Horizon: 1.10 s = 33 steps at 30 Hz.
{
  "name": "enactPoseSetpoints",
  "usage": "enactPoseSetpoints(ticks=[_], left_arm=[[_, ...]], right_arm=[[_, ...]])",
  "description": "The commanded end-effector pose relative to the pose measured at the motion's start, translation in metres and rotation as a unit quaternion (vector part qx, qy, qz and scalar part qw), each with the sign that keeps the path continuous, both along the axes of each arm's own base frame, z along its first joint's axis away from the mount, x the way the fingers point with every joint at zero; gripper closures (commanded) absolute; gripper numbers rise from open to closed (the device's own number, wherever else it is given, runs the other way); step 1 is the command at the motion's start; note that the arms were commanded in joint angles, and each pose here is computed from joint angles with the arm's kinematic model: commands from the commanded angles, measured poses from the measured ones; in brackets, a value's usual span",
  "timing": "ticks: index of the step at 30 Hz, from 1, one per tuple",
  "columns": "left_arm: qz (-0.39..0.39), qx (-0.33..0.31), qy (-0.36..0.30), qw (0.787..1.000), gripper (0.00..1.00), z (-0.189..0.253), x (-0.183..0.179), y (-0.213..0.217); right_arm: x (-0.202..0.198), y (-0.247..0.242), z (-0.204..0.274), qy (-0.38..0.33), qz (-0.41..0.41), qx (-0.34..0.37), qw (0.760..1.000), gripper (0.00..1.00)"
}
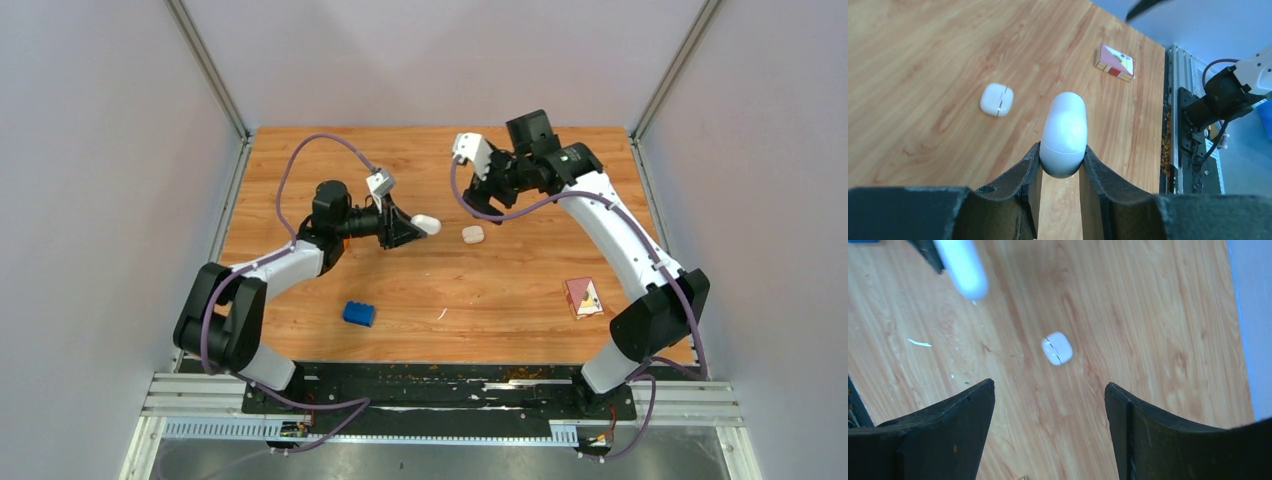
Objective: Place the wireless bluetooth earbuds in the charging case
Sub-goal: Close the charging case, then reset both arms
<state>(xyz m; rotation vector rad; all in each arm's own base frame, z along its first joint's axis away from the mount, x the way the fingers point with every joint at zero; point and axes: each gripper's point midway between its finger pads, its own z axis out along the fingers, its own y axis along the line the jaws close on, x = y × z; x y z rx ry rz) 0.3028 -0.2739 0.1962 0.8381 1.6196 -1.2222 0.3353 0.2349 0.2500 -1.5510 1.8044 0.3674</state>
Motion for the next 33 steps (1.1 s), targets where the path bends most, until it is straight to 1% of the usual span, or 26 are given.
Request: enactPoseSetpoints(ticks=[1, 3, 5, 7, 9, 12, 14, 16, 19, 21, 22, 23, 25, 26, 30, 33], left_arm=[[0.012, 0.029, 0.062, 0.998, 0.98, -0.027, 0.016, -0.003], [0.020, 0.045, 0.105, 0.993, 0.97, -0.043, 0.025, -0.004], [0.025, 0.059, 0.144, 0.987, 0.95, -0.057, 0.031, -0.006], [0.024, 0.072, 0.177, 0.981, 0.95, -0.071, 0.036, -0.009], [0.017, 0.079, 0.207, 0.975, 0.92, -0.082, 0.039, -0.013], [0.013, 0.085, 0.240, 0.967, 0.84, -0.097, 0.045, -0.020], [0.007, 0.098, 0.269, 0.958, 0.80, -0.114, 0.044, -0.024], [-0.006, 0.114, 0.288, 0.951, 0.78, -0.126, 0.040, -0.029], [-0.019, 0.131, 0.299, 0.945, 0.76, -0.138, 0.037, -0.034], [-0.016, 0.141, 0.310, 0.940, 0.72, -0.147, 0.038, -0.034], [-0.007, 0.151, 0.314, 0.937, 0.70, -0.152, 0.041, -0.032], [0.017, 0.174, 0.304, 0.936, 0.68, -0.160, 0.047, -0.027], [0.059, 0.219, 0.292, 0.929, 0.58, -0.170, 0.055, -0.014], [0.065, 0.229, 0.289, 0.927, 0.55, -0.170, 0.055, -0.011], [0.074, 0.256, 0.264, 0.927, 0.45, -0.157, 0.053, 0.001], [0.094, 0.297, 0.247, 0.918, 0.42, -0.143, 0.051, 0.023]], right_arm=[[0.013, -0.024, 0.017, 0.006, -0.072, 0.052, 0.996, 0.19], [0.012, -0.031, 0.014, 0.009, -0.082, 0.052, 0.995, 0.19], [0.009, -0.036, 0.012, 0.010, -0.088, 0.050, 0.995, 0.17], [0.006, -0.040, 0.007, 0.011, -0.097, 0.048, 0.994, 0.12], [0.003, -0.043, 0.001, 0.017, -0.101, 0.044, 0.994, 0.12], [0.001, -0.048, -0.001, 0.018, -0.125, 0.042, 0.991, 0.04], [0.000, -0.052, 0.000, 0.020, -0.142, 0.043, 0.989, 0.01], [0.000, -0.056, 0.005, 0.016, -0.156, 0.044, 0.987, 0.00], [-0.004, -0.057, 0.012, 0.006, -0.152, 0.052, 0.987, 0.00], [-0.007, -0.058, 0.011, 0.005, -0.148, 0.052, 0.988, 0.00], [-0.008, -0.059, 0.010, 0.006, -0.147, 0.051, 0.988, 0.00], [-0.009, -0.059, 0.009, 0.007, -0.145, 0.048, 0.988, 0.00], [-0.011, -0.060, 0.008, 0.006, -0.141, 0.044, 0.989, 0.00], [-0.011, -0.061, 0.008, 0.006, -0.140, 0.041, 0.989, 0.00], [-0.008, -0.063, 0.009, 0.000, -0.142, 0.038, 0.989, 0.00], [-0.002, -0.064, 0.011, -0.009, -0.153, 0.043, 0.987, 0.00]])
